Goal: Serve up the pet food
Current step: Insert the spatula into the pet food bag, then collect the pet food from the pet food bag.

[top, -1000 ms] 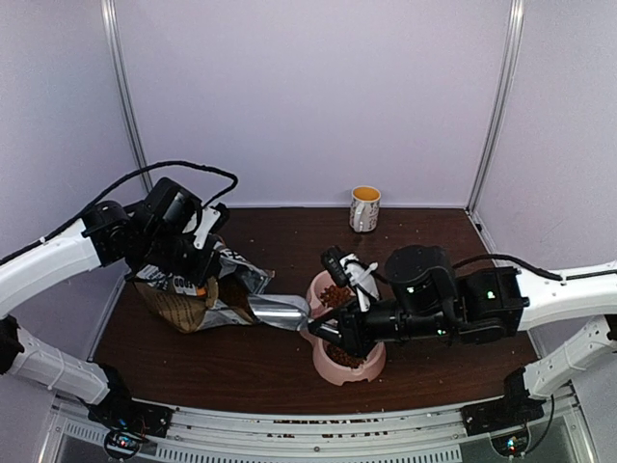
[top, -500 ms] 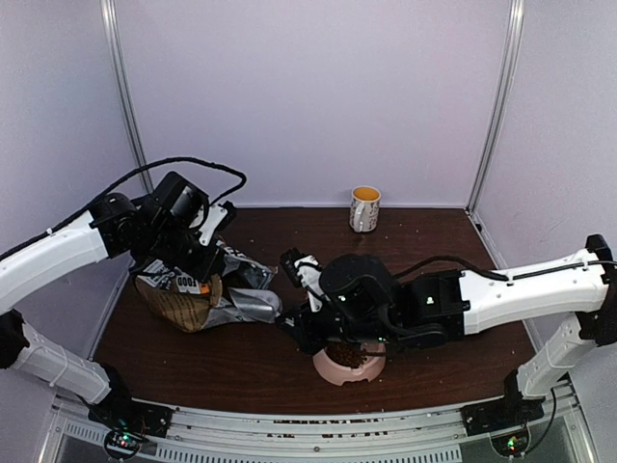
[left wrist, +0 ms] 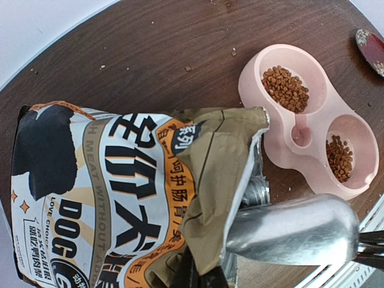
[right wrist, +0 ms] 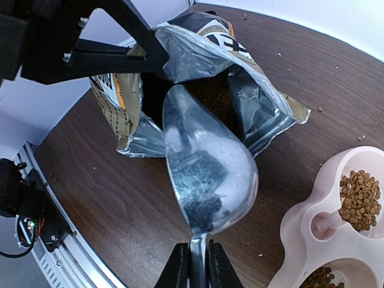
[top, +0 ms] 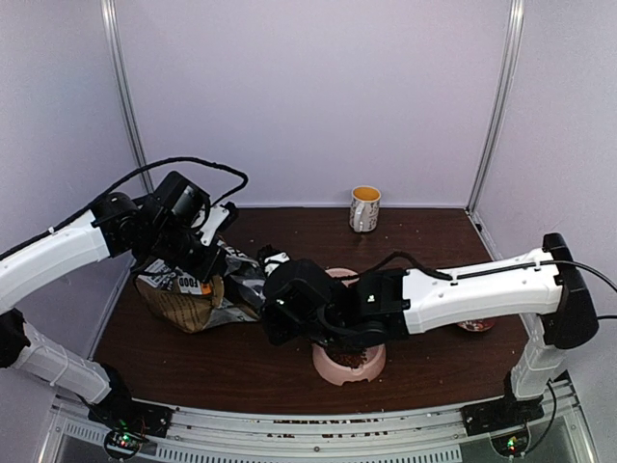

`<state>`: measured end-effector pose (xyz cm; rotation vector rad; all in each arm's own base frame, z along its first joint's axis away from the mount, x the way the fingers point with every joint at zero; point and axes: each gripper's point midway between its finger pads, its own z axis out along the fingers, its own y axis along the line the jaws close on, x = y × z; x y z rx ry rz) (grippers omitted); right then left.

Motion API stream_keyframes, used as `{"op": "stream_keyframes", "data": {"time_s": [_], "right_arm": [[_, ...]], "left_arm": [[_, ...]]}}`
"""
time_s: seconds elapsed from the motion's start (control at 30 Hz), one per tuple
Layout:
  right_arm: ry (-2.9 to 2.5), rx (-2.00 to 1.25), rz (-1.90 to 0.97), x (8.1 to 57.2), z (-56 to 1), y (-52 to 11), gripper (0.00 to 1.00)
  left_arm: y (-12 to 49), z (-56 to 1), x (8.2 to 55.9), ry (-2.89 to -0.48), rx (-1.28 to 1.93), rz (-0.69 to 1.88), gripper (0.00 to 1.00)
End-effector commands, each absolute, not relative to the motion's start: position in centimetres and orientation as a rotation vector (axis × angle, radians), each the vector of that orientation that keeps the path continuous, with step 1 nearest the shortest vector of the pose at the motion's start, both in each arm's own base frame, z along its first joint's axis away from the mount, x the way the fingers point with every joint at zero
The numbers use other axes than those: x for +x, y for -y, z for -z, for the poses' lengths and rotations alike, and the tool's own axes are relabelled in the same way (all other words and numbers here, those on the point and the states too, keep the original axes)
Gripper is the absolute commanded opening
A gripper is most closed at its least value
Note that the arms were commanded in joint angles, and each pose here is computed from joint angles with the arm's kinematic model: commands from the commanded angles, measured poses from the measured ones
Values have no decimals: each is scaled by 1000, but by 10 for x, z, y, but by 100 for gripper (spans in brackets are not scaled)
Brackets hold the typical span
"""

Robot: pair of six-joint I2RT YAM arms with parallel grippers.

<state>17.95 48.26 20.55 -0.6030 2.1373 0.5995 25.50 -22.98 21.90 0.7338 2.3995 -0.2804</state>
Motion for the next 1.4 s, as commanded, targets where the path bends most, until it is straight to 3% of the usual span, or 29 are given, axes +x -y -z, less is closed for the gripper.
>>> {"op": "stream_keyframes", "data": {"time_s": [0.0, 0.43, 0.9, 1.37], "right_arm": [[-2140, -590, -534, 191, -204, -489, 0], [-2213, -610, -612, 228, -170, -533, 0], [-2296, -620, -477, 259, -109, -543, 0], [-2472, -660, -644, 231, -55, -565, 0]], "left_arm": [[254, -269, 271, -2205, 677, 436, 0], [249, -265, 267, -2206, 679, 426, 0], [250, -263, 264, -2201, 698, 441, 0], [250, -260, 263, -2204, 703, 442, 0]]}}
